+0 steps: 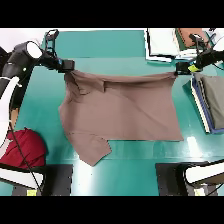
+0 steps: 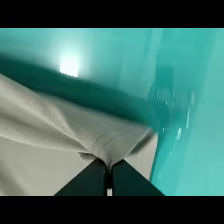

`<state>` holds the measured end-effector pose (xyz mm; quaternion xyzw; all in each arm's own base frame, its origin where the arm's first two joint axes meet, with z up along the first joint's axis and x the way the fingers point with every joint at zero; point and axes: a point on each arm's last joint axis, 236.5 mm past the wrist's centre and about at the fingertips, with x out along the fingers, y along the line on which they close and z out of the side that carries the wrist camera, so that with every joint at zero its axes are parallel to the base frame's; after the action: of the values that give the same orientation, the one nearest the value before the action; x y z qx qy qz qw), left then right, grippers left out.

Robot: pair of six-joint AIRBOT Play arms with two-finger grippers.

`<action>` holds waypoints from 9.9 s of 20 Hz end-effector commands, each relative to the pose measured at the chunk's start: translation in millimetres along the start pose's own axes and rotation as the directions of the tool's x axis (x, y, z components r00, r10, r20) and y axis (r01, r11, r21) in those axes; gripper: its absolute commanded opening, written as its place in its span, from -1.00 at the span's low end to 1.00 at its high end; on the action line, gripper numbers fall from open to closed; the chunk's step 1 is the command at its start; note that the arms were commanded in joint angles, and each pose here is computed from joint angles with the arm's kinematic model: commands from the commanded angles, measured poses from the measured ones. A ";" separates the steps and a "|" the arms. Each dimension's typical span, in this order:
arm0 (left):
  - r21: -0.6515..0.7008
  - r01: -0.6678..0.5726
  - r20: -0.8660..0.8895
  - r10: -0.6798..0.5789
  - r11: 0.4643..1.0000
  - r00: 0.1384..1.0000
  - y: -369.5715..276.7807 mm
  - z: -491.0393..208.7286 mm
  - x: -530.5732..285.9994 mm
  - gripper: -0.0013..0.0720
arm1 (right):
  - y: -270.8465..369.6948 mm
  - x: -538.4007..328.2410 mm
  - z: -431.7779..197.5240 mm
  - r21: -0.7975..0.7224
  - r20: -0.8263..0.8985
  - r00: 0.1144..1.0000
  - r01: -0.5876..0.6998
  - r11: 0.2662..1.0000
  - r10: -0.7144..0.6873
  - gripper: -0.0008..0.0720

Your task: Fold the shirts.

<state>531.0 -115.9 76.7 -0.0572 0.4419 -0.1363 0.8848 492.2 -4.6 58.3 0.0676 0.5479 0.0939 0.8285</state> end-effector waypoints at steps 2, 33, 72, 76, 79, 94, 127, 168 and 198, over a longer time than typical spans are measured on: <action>-0.021 -0.009 -0.064 0.008 1.000 0.998 16.6 -5.0 5.8 -0.90 | -9.2 6.0 13.2 -0.009 -0.023 1.000 0.005 1.000 -0.006 -0.93; -0.335 -0.007 -0.565 -0.195 0.942 0.801 -27.5 -358.2 -85.2 0.40 | 41.4 -69.7 -133.6 0.070 0.062 0.997 -0.052 0.996 0.048 0.31; -0.180 0.154 -0.446 -0.220 0.972 0.868 -48.6 -316.8 -126.3 -0.91 | 4.5 -34.8 -311.0 0.272 -0.333 0.940 0.018 0.962 0.077 -0.92; -0.176 0.165 -0.405 -0.224 0.970 0.887 -60.2 -319.1 -164.2 -0.91 | -4.1 -69.8 -325.9 0.227 -0.314 0.949 0.106 0.968 -0.031 -0.92; -0.146 0.169 -0.356 -0.211 0.975 0.910 -60.5 -299.3 -170.6 -0.91 | -3.7 -73.4 -305.1 0.190 -0.211 0.975 0.116 0.975 -0.074 -0.92; -0.030 0.088 -0.206 -0.092 0.996 0.974 3.5 -123.3 1.9 -0.91 | -2.9 30.1 -119.7 0.076 -0.220 0.975 0.060 0.995 -0.042 -0.92; -0.038 0.378 -0.243 -0.375 0.925 0.894 -229.0 -130.4 93.7 -0.91 | 62.8 -22.6 -67.2 0.114 0.086 0.867 -0.499 0.859 0.492 -0.92; 0.137 0.062 0.219 -0.091 0.989 0.971 -78.5 64.1 -176.2 -0.91 | 261.5 52.7 -55.0 -0.165 -0.028 0.859 -0.508 0.845 0.511 0.03; 0.311 0.244 0.112 -0.290 0.919 0.950 -201.8 27.8 -141.4 -0.91 | 45.6 -13.8 33.6 0.051 0.254 0.919 -0.323 0.945 0.301 -0.92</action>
<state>437.6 -258.8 244.3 0.0048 0.3394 -0.3036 0.8903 516.5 145.0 67.2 0.2117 0.4557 0.2819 0.8173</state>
